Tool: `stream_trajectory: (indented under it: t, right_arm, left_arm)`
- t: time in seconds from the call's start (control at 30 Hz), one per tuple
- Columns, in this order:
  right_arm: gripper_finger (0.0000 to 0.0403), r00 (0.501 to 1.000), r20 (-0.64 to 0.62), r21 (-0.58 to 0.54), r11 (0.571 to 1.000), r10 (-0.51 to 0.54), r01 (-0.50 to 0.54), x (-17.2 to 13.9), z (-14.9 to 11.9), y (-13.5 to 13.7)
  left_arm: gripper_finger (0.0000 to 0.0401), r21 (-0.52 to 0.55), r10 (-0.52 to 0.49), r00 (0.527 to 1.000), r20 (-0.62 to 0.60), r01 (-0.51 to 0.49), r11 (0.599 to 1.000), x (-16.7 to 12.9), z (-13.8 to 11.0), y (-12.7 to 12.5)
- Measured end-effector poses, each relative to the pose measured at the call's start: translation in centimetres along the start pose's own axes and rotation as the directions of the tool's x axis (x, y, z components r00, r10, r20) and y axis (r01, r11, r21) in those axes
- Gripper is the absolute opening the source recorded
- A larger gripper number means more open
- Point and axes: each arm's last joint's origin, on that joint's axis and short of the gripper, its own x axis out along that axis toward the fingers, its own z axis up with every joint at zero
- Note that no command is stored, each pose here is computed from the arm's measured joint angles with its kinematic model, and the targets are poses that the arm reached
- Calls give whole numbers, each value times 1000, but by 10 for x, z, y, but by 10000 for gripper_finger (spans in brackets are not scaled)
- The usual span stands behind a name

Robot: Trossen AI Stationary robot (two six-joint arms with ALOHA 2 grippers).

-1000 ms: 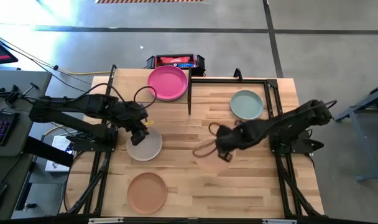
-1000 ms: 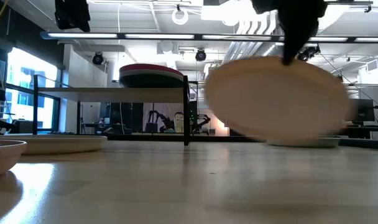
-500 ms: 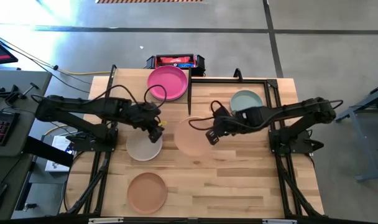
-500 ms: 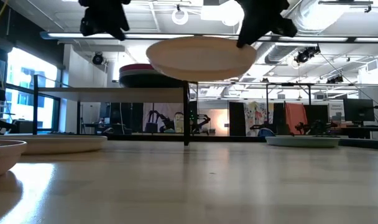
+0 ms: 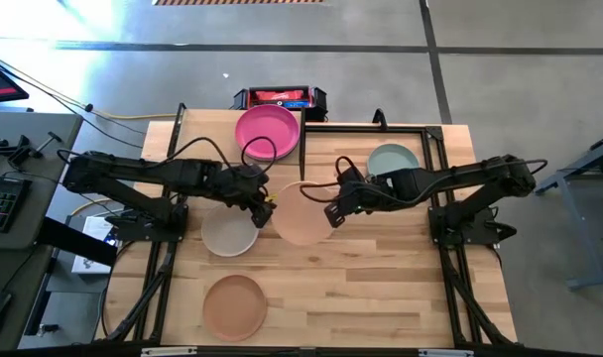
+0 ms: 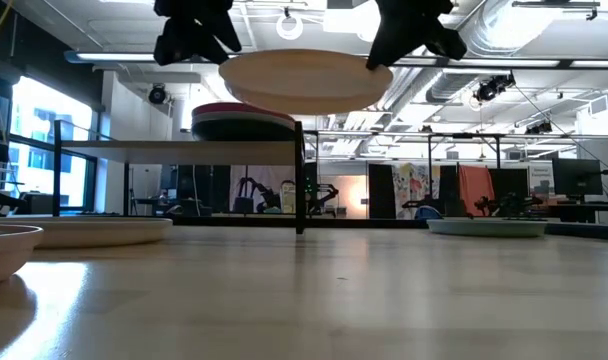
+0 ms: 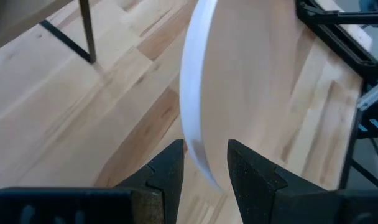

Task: Place and stack plates onto a shelf
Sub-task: Put the light pink plate on the shelf

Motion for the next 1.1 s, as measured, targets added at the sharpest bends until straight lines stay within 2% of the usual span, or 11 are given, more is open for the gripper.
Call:
stream_trajectory:
  t: [0.27,0.4,0.8,1.1]
  right_arm:
    - [0,1000,20,4,1000,9,-9,0,1,1]
    - [0,999,28,-4,1000,16,-16,0,2,2]
    - [0,999,24,-7,1000,28,-27,0,2,3]
    - [0,998,-20,-7,998,66,-66,0,1,4]
  left_arm:
    - [113,-3,57,998,6,-57,998,10,2,3]
    - [111,22,54,999,-2,-54,998,15,3,3]
    - [23,68,46,999,24,-47,997,17,5,1]
    - [23,87,40,999,17,-41,995,17,5,1]
